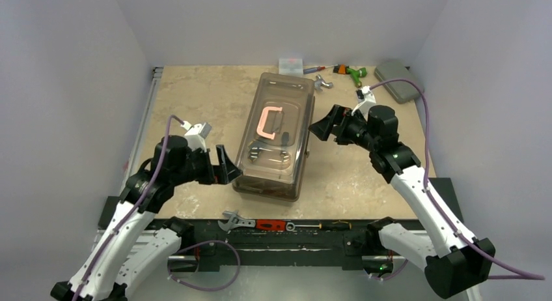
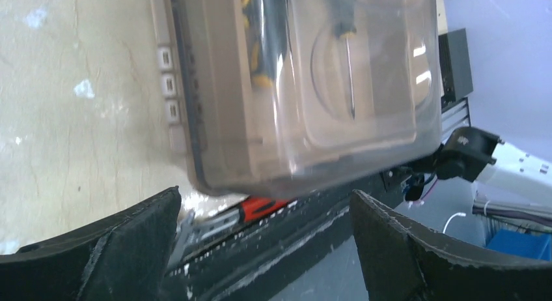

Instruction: Pack the tool kit

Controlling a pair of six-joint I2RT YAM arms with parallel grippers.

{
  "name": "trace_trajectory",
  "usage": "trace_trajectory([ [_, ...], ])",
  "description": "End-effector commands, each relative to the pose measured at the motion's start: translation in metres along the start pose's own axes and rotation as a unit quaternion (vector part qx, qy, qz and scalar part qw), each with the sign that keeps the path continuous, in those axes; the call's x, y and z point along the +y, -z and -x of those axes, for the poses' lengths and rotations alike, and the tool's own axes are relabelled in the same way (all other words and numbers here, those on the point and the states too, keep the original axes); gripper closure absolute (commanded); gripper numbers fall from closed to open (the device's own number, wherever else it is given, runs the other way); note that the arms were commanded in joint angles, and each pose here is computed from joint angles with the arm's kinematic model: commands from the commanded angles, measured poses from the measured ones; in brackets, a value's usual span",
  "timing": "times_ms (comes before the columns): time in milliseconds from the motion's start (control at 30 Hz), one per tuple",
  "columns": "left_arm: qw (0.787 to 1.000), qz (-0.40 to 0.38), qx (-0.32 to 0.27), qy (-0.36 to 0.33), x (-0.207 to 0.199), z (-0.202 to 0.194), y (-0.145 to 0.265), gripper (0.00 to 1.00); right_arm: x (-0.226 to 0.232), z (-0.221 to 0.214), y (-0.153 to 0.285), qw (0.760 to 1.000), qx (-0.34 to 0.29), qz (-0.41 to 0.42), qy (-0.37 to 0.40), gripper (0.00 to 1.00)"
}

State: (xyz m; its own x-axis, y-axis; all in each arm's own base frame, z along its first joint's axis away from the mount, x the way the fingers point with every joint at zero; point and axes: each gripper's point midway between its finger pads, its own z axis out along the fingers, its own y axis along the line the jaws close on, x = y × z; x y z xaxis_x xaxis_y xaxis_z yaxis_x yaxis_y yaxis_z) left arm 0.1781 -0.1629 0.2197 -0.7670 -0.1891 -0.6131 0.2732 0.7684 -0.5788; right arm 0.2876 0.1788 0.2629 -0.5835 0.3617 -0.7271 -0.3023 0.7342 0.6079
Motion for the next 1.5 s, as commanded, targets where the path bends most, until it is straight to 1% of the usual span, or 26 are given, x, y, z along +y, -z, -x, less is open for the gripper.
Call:
trace_trajectory([
  [0, 0.999, 0.044, 0.029, -0.003, 0.008, -0.029, 0.040, 0.03, 0.009, -0.020, -0.008, 0.998, 0.048, 0.019, -0.035, 0.01],
  [100, 0.998, 0.033, 0.050, 0.024, 0.004, -0.046, 0.048, 0.03, 0.012, -0.023, -0.019, 0.998, 0.054, 0.005, -0.032, 0.01],
  [200, 0.996, -0.004, 0.081, 0.046, -0.009, -0.062, 0.034, 0.10, 0.010, -0.025, -0.031, 0.998, 0.064, -0.017, -0.021, 0.01],
  [333, 0.993, -0.031, 0.104, 0.049, -0.022, -0.080, 0.013, 0.15, 0.003, -0.024, -0.045, 0.996, 0.077, -0.042, -0.006, 0.01],
  [433, 0.993, -0.038, 0.103, 0.046, -0.028, -0.088, -0.004, 0.16, -0.004, -0.021, -0.053, 0.995, 0.075, -0.059, -0.002, 0.01],
  [567, 0.993, -0.027, 0.098, 0.054, -0.022, -0.093, -0.039, 0.16, -0.011, -0.018, -0.065, 0.995, 0.070, -0.075, 0.001, 0.01],
  [733, 0.995, -0.036, 0.070, 0.056, -0.030, -0.079, -0.066, 0.16, -0.026, -0.011, -0.081, 0.992, 0.063, -0.105, 0.002, 0.05],
  [767, 0.996, -0.033, 0.065, 0.054, -0.030, -0.076, -0.070, 0.16, -0.029, -0.010, -0.085, 0.992, 0.065, -0.108, 0.003, 0.07],
  [833, 0.997, -0.029, 0.055, 0.052, -0.031, -0.070, -0.078, 0.16, -0.033, -0.007, -0.096, 0.992, 0.070, -0.104, -0.001, 0.17],
  [867, 0.997, -0.030, 0.051, 0.051, -0.033, -0.067, -0.081, 0.16, -0.033, -0.005, -0.102, 0.992, 0.075, -0.099, -0.003, 0.20],
  [1000, 0.997, -0.040, 0.035, 0.054, -0.040, -0.057, -0.097, 0.16, -0.039, 0.002, -0.128, 0.992, 0.081, -0.096, -0.008, 0.23],
  [1100, 0.998, -0.030, 0.023, 0.043, -0.044, -0.044, -0.107, 0.15, -0.042, 0.010, -0.149, 0.992, 0.083, -0.094, -0.010, 0.27],
  [1233, 0.999, -0.020, 0.016, 0.023, -0.053, -0.025, -0.116, 0.14, -0.048, 0.014, -0.179, 0.991, 0.096, -0.093, -0.011, 0.28],
  [1300, 1.000, -0.003, 0.011, 0.009, -0.051, -0.015, -0.120, 0.12, -0.043, 0.023, -0.189, 0.992, 0.098, -0.085, -0.005, 0.27],
  [1400, 1.000, 0.005, 0.008, 0.019, -0.039, 0.004, -0.125, 0.12, -0.034, 0.039, -0.192, 0.993, 0.086, -0.079, 0.003, 0.23],
  [1467, 1.000, 0.010, -0.005, 0.022, -0.031, 0.018, -0.125, 0.13, -0.027, 0.050, -0.188, 0.995, 0.071, -0.073, 0.007, 0.21],
])
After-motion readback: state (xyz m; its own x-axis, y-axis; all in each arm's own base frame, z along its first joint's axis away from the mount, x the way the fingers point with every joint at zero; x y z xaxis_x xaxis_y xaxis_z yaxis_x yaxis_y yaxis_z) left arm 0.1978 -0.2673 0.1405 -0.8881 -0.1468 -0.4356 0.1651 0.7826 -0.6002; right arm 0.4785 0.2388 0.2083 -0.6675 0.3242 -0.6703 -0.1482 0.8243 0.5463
